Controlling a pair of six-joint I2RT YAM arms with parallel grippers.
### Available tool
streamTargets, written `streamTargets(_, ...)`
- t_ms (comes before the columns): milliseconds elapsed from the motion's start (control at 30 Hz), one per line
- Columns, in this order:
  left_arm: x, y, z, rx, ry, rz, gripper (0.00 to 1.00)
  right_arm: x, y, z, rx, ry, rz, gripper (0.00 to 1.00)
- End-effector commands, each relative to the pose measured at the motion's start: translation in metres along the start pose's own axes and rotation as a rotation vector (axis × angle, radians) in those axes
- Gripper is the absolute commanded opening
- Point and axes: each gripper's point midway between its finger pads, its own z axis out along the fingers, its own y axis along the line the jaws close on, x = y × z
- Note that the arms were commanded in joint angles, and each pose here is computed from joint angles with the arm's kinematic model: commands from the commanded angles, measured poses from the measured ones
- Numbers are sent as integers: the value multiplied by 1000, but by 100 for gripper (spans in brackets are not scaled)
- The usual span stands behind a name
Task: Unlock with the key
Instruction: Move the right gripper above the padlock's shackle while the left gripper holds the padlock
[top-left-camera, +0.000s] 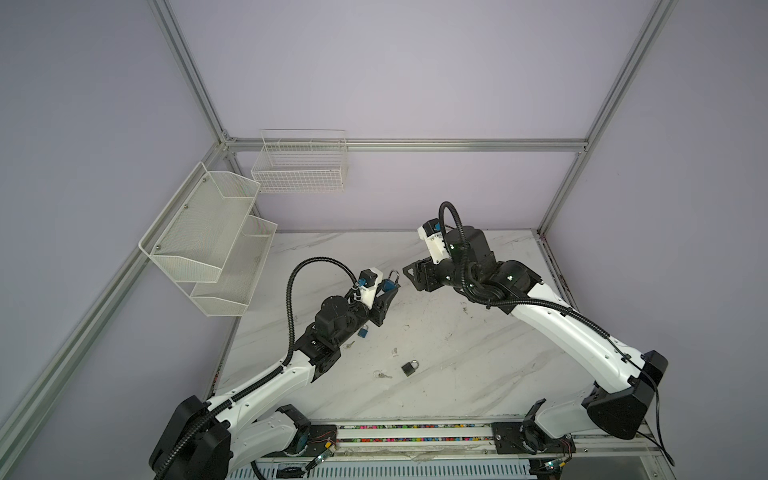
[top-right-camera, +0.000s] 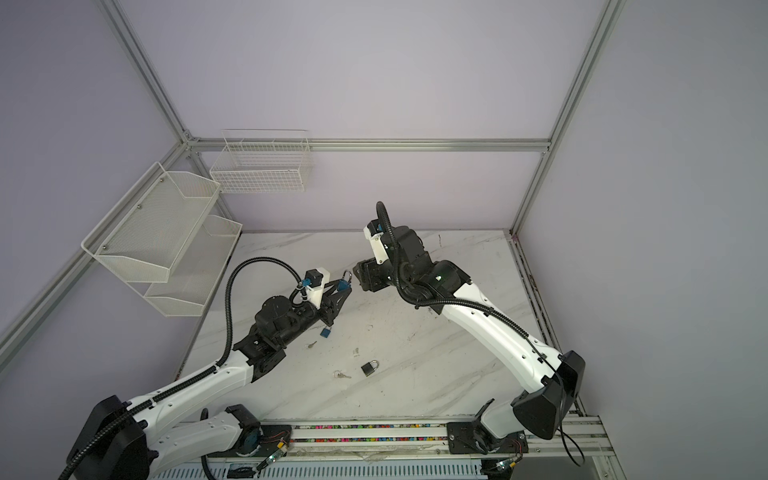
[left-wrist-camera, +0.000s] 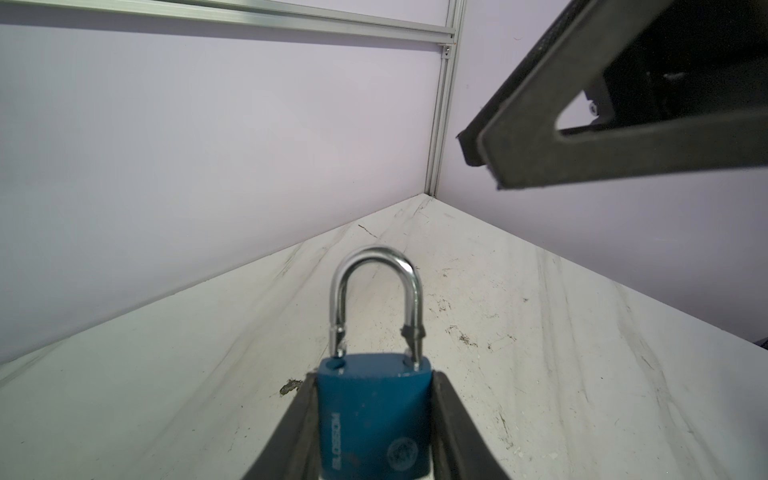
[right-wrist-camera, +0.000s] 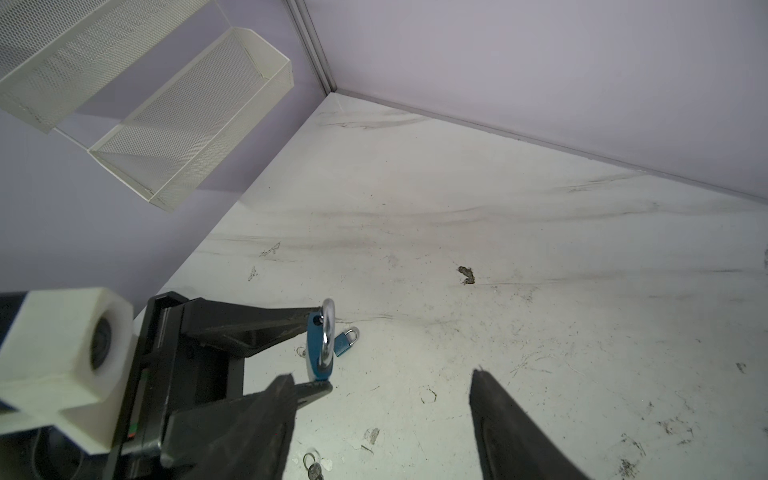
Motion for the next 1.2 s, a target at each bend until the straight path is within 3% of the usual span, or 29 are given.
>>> streamTargets(0,-22,-2,-6,9,-123,50,0,2,0,1,52,34,-25,69)
streamTargets(500,-16,-4,-4,21,-111,71,0,-4,-1,33,202,109,-111,70)
streamTargets(900,-15,-6,-9,24,-108,139,0,-3,-14,39,288,135,-45,72)
streamTargets(1167,-17,-5,-11,17,-115,178,0,6,-13,43,271,192,-54,74)
